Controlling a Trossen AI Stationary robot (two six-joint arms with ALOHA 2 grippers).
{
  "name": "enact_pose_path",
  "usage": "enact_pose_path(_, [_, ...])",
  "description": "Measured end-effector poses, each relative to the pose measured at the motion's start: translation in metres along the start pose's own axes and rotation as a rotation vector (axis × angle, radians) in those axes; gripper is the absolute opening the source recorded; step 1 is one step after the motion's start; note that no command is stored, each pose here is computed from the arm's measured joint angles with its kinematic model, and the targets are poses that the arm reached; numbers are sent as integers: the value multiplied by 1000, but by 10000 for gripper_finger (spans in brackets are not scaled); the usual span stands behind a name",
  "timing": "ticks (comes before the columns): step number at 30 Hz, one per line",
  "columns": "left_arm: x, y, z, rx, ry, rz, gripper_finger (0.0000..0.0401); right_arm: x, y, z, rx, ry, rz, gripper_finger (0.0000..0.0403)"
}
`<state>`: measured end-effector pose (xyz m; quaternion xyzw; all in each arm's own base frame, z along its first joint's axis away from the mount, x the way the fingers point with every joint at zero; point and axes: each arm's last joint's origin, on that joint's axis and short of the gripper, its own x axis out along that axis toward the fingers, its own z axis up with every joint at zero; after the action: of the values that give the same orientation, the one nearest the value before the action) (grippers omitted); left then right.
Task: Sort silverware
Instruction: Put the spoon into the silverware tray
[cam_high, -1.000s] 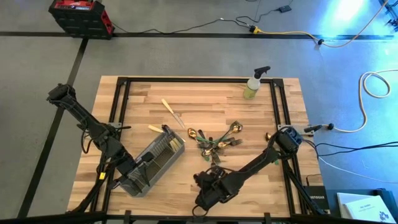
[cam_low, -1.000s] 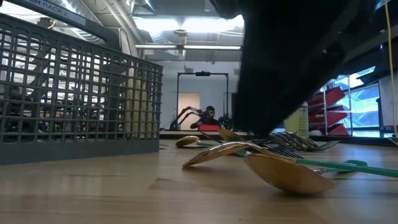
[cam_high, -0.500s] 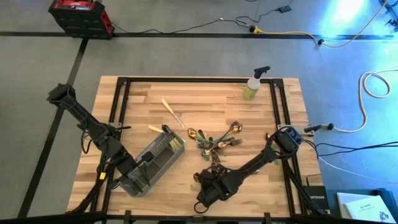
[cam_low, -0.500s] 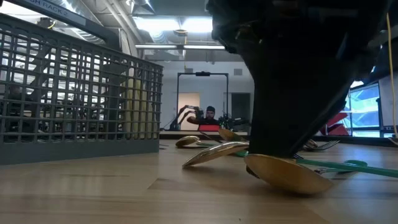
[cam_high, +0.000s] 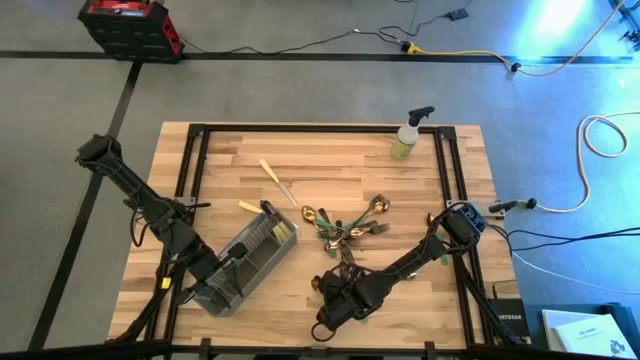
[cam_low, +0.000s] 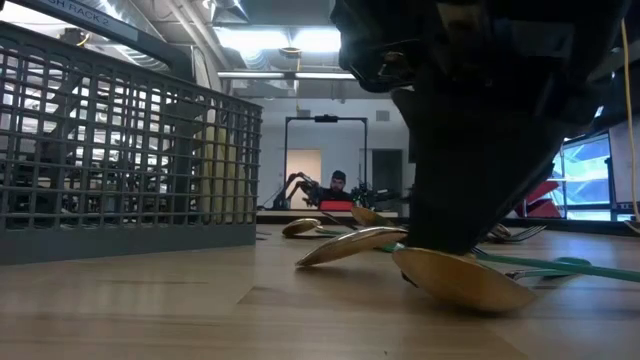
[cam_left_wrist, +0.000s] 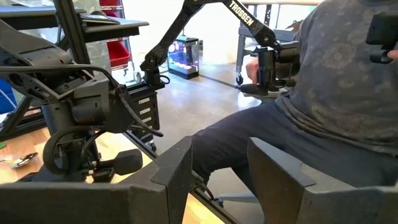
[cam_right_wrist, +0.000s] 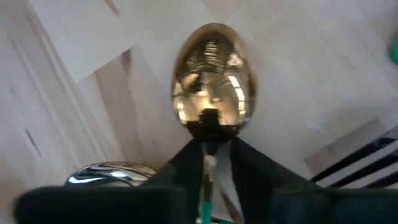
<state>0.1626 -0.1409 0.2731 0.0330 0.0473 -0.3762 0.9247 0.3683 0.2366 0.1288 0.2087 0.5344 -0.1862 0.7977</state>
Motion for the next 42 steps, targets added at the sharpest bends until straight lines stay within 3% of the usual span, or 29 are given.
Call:
enact_pose_path(3, [0,0,0,0,0,0,140,0,1,1,1,-13,2,9])
enact_pose_path(18, [0,0,0,0,1,0,140,-3,1,-1,-27,-36,-2,3])
enact_pose_path(28, [0,0,0,-4,3,0,140,-27,9,-1,-51,-279,-19,3])
enact_pose_path(35, [0,0,0,-7,2,7,140,-56,19,-1,-28,-368,78,3])
enact_pose_path(42, [0,0,0,-7,0,8,140,-81,21,0,-10,-550,51,2])
